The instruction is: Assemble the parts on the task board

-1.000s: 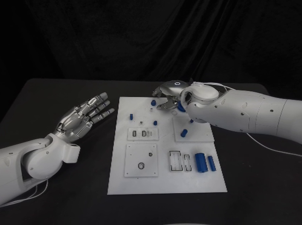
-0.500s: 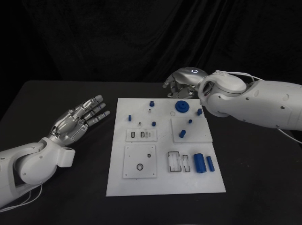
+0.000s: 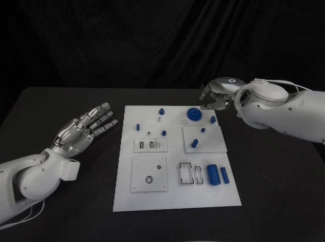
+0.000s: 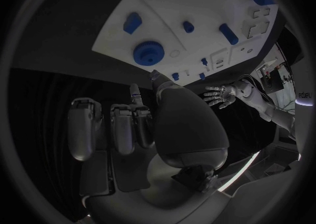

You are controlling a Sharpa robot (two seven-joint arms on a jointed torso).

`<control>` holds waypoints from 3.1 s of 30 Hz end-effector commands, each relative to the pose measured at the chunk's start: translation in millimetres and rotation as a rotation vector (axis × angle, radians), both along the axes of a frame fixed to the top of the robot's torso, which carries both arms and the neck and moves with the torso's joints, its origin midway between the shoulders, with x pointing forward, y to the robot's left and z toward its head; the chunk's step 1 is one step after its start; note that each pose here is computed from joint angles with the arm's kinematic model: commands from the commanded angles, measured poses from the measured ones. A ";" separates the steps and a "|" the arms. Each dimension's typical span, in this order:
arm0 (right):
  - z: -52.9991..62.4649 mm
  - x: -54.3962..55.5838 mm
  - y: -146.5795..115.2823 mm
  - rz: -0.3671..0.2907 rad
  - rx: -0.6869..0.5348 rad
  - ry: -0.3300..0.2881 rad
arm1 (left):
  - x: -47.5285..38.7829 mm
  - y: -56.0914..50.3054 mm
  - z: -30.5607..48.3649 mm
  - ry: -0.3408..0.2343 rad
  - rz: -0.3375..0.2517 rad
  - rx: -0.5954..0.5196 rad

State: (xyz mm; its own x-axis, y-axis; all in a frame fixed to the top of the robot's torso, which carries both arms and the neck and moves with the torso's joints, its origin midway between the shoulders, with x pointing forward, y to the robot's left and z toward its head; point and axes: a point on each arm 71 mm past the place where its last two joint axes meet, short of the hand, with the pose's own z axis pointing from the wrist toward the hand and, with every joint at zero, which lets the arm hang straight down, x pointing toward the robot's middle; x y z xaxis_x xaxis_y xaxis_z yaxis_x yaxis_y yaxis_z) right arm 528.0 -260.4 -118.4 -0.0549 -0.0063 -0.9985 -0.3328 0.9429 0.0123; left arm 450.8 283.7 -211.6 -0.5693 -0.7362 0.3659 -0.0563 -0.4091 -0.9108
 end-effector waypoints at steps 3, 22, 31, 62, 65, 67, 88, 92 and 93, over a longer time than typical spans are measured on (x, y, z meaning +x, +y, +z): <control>-11.8 -1.1 -2.0 -0.047 -0.017 0.036 | -0.4 -1.6 0.4 -0.011 -0.003 -0.022; -21.6 -2.0 9.1 -0.016 0.023 0.000 | -0.3 -2.2 -0.9 -0.007 -0.009 -0.025; -30.6 1.4 13.4 -0.021 0.015 0.015 | -0.2 -2.5 -1.1 -0.006 -0.012 -0.025; -46.5 5.5 24.8 0.006 0.010 0.036 | -0.6 -1.7 -5.0 0.004 -0.017 -0.024; -46.5 4.9 23.9 0.006 0.012 0.035 | -0.8 -1.1 -6.2 0.007 -0.017 -0.023; -46.4 4.3 23.2 0.007 0.013 0.034 | -1.2 -0.8 -7.1 0.010 -0.017 -0.023; -16.3 -19.7 45.6 0.122 0.048 -0.058 | -5.4 3.5 -9.7 0.016 -0.005 -0.022; -11.9 -23.5 62.9 0.170 0.054 -0.059 | -5.3 2.8 -9.8 0.016 -0.006 -0.022; -11.6 -23.8 67.2 0.181 0.054 -0.058 | -5.2 2.4 -9.8 0.016 -0.006 -0.022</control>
